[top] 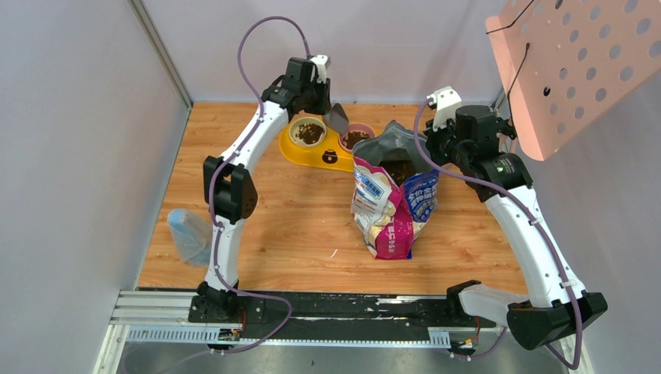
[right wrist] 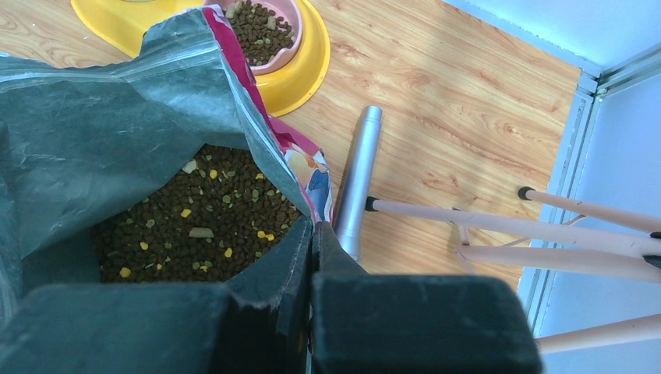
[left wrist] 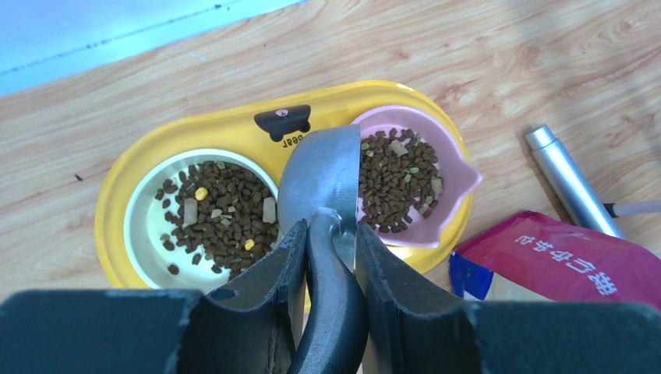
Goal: Serve the pet food
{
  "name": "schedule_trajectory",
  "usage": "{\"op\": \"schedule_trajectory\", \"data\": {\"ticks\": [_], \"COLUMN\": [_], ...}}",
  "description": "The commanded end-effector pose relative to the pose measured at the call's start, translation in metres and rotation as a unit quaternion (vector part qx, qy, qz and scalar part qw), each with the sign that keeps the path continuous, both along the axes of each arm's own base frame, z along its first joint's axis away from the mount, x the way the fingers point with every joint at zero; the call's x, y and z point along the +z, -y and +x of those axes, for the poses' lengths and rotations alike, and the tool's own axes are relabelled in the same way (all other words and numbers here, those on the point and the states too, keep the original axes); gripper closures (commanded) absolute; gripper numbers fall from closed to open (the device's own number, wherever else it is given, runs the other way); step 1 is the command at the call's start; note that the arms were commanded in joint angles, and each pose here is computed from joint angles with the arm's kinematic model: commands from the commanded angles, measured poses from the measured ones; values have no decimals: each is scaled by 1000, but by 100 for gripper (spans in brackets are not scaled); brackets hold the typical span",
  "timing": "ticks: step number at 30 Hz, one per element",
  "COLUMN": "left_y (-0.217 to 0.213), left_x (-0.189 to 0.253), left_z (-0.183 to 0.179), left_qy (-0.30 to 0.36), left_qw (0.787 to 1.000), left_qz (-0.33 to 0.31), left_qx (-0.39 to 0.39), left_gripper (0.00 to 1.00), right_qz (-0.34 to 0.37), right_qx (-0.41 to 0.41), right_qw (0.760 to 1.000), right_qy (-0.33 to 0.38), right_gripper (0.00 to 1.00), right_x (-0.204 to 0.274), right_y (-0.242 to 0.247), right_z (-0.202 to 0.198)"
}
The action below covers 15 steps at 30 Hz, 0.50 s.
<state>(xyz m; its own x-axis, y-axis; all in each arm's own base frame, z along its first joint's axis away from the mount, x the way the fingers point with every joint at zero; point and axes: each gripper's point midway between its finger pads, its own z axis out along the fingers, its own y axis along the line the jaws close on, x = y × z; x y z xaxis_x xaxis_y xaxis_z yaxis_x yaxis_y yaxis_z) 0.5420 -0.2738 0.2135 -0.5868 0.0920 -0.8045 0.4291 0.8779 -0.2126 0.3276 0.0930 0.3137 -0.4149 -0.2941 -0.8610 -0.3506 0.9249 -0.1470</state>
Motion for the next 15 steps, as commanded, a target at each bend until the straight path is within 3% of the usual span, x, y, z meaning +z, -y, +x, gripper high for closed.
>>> {"op": "schedule_trajectory", "data": {"ticks": [1,7,15], "left_y": [5,5,-7], "left_x": [93,97,137], "left_z": [-13,-15,-20], "left_qy": [112,140,193], "left_qw": [993,990,981], "left_qz": [-21,-15,8], "left_qx": [-16,-2,-6], "left_gripper": [100,100,100], "right_qz": [4,8,16], "right_qx": [-4,0,-2], "right_qw": [1000,1000,1000], "right_qy": [16,16,24], "right_gripper": [100,100,100], "right_x": [9,8,23], "right_y": [3,0,-2], "right_z": [-1,1,6]}}
